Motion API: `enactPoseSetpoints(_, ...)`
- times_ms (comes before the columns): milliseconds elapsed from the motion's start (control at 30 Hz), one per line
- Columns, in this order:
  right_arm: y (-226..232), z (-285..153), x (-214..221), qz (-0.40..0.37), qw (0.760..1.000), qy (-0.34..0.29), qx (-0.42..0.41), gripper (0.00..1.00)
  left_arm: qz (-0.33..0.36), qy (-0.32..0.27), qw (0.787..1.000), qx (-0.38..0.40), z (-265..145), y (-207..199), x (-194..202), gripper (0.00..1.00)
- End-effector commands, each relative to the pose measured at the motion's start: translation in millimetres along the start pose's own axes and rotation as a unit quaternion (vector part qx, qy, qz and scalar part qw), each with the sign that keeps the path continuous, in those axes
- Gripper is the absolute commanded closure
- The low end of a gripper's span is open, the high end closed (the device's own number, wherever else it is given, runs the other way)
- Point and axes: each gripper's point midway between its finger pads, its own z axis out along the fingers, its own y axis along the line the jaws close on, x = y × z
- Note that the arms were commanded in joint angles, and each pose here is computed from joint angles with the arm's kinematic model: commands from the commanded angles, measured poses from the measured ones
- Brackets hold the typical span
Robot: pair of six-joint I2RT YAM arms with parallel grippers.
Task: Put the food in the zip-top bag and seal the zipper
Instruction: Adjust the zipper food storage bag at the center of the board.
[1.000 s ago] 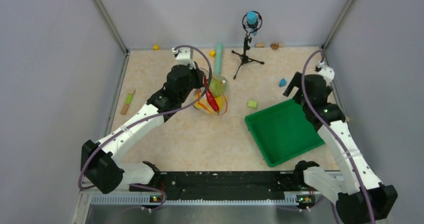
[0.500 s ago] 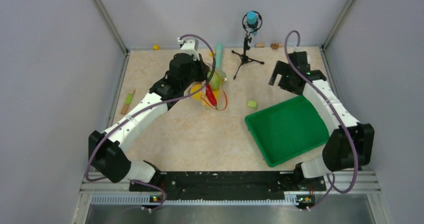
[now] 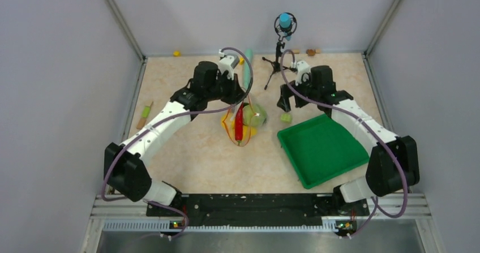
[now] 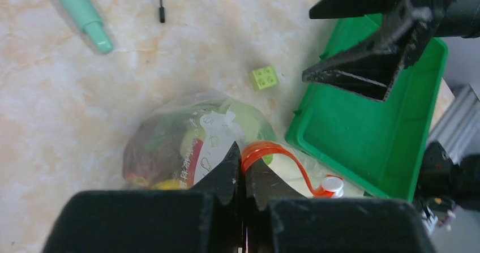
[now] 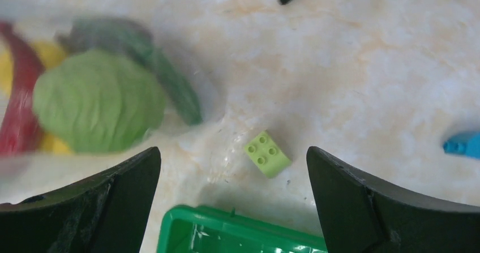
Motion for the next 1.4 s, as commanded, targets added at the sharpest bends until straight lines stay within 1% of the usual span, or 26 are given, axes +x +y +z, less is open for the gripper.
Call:
enactPoseSetpoints(0, 66.0, -33.3, -13.1, -0.283, 0.932, -0.109, -0.199, 0.02, 0.078, 0.002, 0.986, 0.15, -13.9, -30.6, -11.3, 1.0)
enactPoseSetpoints(67, 86.8, -46.8, 2.2, -0.355, 0.887, -0.13, -0.266, 0.01, 0.071, 0.007, 0.983, 0.17, -14.7, -26.8, -12.3, 1.0)
enactPoseSetpoints(133, 104.7, -60.8, 7.4, -0.389, 0.851, -0.157, -0.317, 0.01, 0.058, 0.01, 0.982, 0.179, -14.7, -22.0, -18.5, 1.0)
enactPoseSetpoints(200, 118.6, -70.3, -1.8, -0.399, 0.828, -0.195, -0.342, 0.01, 0.047, 0.016, 0.982, 0.182, -13.1, -18.9, -20.6, 1.0)
enactPoseSetpoints(267, 131.5, -70.4, -14.9, -0.398, 0.819, -0.231, -0.342, 0.01, 0.039, 0.024, 0.983, 0.18, -9.7, -16.8, -20.4, 1.0)
enactPoseSetpoints(433, 155.7, -53.1, -24.8, -0.392, 0.817, -0.268, -0.328, 0.01, 0.021, 0.045, 0.983, 0.176, -3.5, -13.2, -16.1, 1.0)
enactPoseSetpoints(467, 155.5, -48.6, -28.5, -0.382, 0.823, -0.275, -0.317, 0.02, 0.018, 0.048, 0.983, 0.176, -2.2, -12.8, -14.4, 1.0)
enactPoseSetpoints(500, 156.4, -46.5, -32.5, -0.377, 0.824, -0.285, -0.311, 0.03, 0.016, 0.05, 0.983, 0.175, -1.7, -12.1, -13.9, 1.0)
enactPoseSetpoints(600, 159.6, -40.6, -33.6, -0.376, 0.821, -0.29, -0.316, 0.06, 0.01, 0.054, 0.983, 0.177, -1.2, -12.0, -12.2, 1.0)
enactPoseSetpoints(633, 161.7, -38.8, -31.9, -0.377, 0.82, -0.288, -0.321, 0.07, 0.009, 0.053, 0.982, 0.18, -2.4, -13.2, -12.3, 1.0)
enactPoseSetpoints(733, 164.0, -28.5, -12.7, -0.392, 0.817, -0.257, -0.336, 0.11, 0.008, 0.051, 0.983, 0.176, -4.0, -11.4, -13.1, 1.0)
enactPoseSetpoints(900, 169.8, -18.9, 19.9, -0.394, 0.817, -0.219, -0.358, 0.11, -0.005, 0.051, 0.984, 0.168, -6.9, -8.4, -14.0, 1.0)
enactPoseSetpoints(967, 174.2, -12.6, 25.4, -0.397, 0.819, -0.215, -0.354, 0.11, -0.012, 0.053, 0.985, 0.166, -7.6, -7.9, -12.7, 1.0)
enactPoseSetpoints(1033, 175.1, -3.0, 26.0, -0.401, 0.826, -0.211, -0.335, 0.11, -0.017, 0.055, 0.985, 0.165, -9.3, -8.8, -12.1, 1.0)
enactPoseSetpoints(1067, 173.8, 2.3, 24.9, -0.398, 0.833, -0.211, -0.322, 0.13, -0.018, 0.055, 0.984, 0.167, -10.5, -10.0, -11.7, 1.0)
enactPoseSetpoints(1133, 169.7, 9.7, 16.1, -0.387, 0.845, -0.223, -0.296, 0.19, -0.017, 0.054, 0.984, 0.172, -14.2, -12.4, -11.3, 1.0)
enactPoseSetpoints(1267, 167.0, 11.0, 7.2, -0.379, 0.852, -0.229, -0.28, 0.33, 0.0, 0.039, 0.985, 0.166, -21.3, -12.1, -10.0, 1.0)
enactPoseSetpoints(1333, 165.6, 10.9, 3.8, -0.376, 0.855, -0.233, -0.273, 0.43, 0.008, 0.032, 0.986, 0.16, -24.4, -10.5, -9.4, 1.0)
enactPoseSetpoints(1367, 164.9, 10.3, 1.9, -0.375, 0.856, -0.234, -0.269, 0.49, 0.01, 0.032, 0.987, 0.16, -25.5, -10.6, -8.6, 1.0)
